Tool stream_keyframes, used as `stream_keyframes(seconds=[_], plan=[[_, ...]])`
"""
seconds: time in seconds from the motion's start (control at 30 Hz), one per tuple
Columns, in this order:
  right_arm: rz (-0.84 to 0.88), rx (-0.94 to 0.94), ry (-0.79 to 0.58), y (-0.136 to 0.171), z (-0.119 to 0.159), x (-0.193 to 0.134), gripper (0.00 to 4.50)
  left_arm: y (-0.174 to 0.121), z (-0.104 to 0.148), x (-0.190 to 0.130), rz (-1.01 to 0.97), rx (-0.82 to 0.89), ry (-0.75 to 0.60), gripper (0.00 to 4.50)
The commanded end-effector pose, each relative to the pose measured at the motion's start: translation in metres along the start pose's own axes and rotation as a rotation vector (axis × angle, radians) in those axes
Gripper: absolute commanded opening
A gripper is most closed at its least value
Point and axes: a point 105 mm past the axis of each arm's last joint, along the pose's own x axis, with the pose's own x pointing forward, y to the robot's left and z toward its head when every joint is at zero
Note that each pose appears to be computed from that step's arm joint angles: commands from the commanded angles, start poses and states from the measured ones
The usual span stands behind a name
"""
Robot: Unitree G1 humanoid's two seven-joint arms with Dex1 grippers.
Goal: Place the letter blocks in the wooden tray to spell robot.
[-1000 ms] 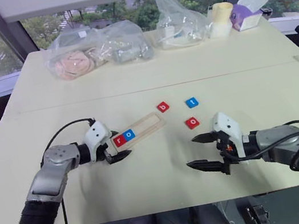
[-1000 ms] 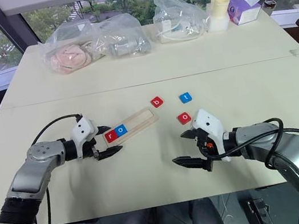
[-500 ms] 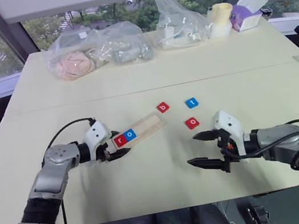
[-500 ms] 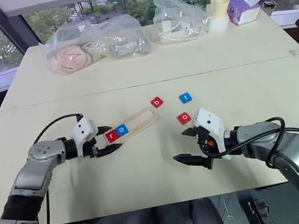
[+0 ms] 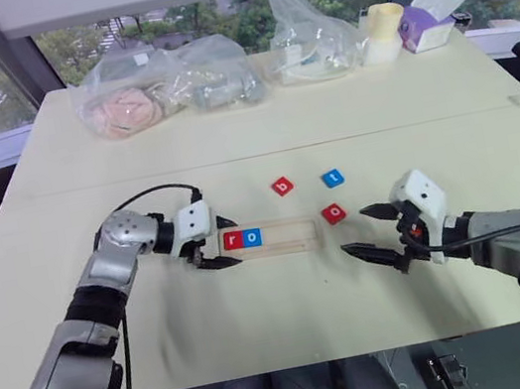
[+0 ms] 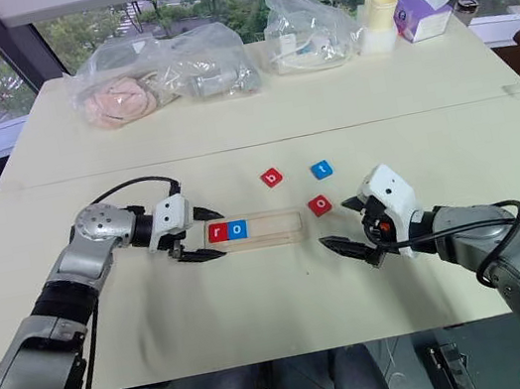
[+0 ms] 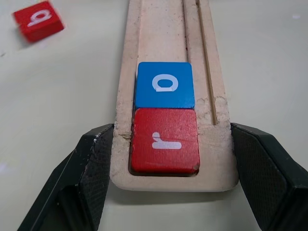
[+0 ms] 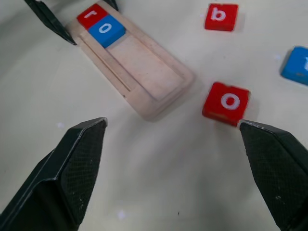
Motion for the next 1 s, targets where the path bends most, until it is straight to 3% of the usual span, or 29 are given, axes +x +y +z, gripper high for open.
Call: stream_keyframes(seconds=[0.03, 0.07, 0.17, 0.37, 0.47, 0.73, 1.0], plan=[[-0.016, -0.028, -0.048, 0.004, 0.011, -0.003, 4.50, -0.005, -0.003, 0.004, -0.048, 0.009, 0.020, 3.13], [-0.017, -0.027, -0.048, 0.005, 0.011, -0.003, 4.50, -0.005, -0.003, 0.005, -0.049, 0.007, 0.021, 3.13], [-0.016, -0.020, -0.049, 0.008, 0.010, -0.002, 4.50, -0.008, -0.008, 0.005, -0.071, -0.027, 0.038, 4.48], [-0.100, -0.007, -0.040, -0.008, 0.013, 0.002, 4.50, -0.004, -0.011, -0.002, -0.020, -0.026, 0.053, 4.48], [-0.127, 0.034, -0.088, -0.016, 0.028, 0.016, 4.50, 0.001, -0.005, -0.019, 0.020, -0.090, 0.020, 4.48], [-0.182, 0.073, -0.099, -0.036, 0.067, 0.104, 4.50, 0.015, 0.007, -0.097, 0.293, -0.394, -0.116, 4.48], [-0.205, 0.047, -0.057, -0.030, 0.074, 0.149, 4.50, -0.006, 0.035, -0.115, 0.498, -0.533, -0.307, 4.48]])
